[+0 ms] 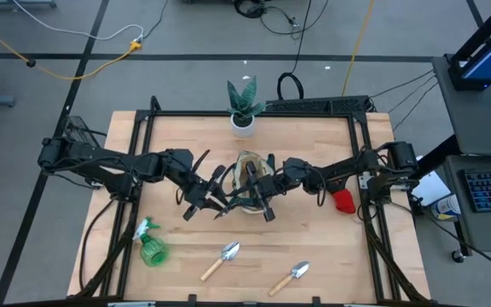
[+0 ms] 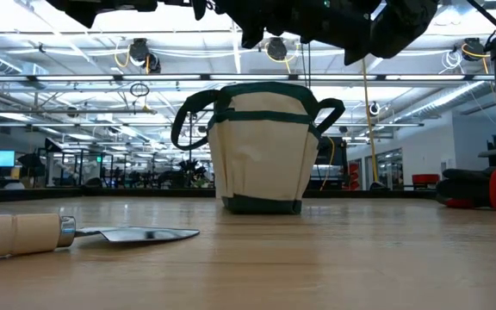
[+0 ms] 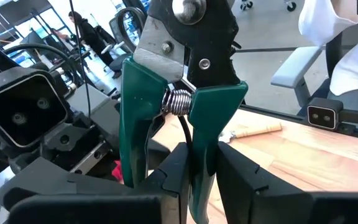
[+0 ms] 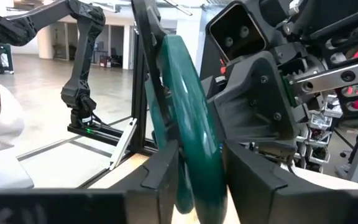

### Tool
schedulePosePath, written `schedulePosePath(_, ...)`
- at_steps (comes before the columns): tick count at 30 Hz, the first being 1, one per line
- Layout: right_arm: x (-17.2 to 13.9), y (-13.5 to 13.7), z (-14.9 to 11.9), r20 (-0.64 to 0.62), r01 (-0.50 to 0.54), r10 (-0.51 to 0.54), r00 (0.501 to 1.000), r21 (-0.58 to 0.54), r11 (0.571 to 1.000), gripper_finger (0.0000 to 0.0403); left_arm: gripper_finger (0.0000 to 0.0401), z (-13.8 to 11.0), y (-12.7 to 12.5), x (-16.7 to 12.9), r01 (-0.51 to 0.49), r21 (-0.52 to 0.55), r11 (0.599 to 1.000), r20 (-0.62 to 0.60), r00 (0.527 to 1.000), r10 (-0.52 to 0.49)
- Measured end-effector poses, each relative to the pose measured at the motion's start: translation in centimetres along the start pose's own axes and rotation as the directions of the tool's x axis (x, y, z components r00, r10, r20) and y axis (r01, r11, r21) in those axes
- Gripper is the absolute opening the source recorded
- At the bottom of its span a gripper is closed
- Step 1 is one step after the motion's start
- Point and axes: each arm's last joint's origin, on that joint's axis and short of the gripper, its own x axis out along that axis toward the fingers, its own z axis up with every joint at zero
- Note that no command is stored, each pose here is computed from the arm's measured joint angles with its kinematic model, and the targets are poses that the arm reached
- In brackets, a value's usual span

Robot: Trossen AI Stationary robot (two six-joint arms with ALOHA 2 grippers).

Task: Pick & Place Garden tools in Gardening bag
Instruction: Put the green shear scissors into the gardening bag

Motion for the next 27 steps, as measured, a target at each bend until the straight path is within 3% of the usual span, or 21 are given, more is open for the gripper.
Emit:
schedulePosePath(7, 0.00, 0.00, -0.08, -0.008, 0.002, -0.002, 1.000, -0.002, 1.000, 0.0065, 0.0064, 0.00, 0.00, -0.01, 0.000, -0.010, 1.000, 0.000, 1.000, 0.000)
schedulePosePath(16, -0.05, -0.02, -0.41, -0.040, 0.005, -0.004, 0.999, 0.012, 1.000, 0.0075, 0.0070, -0.32, -0.15, -0.02, -0.020, -0.074, 0.997, -0.055, 0.998, 0.016)
schedulePosePath(27, -0.06, -0.03, -0.58, -0.055, 0.013, -0.011, 0.998, 0.039, 0.999, 0.0064, 0.0125, -0.70, -0.21, -0.06, -0.065, -0.189, 0.980, -0.116, 0.992, 0.043)
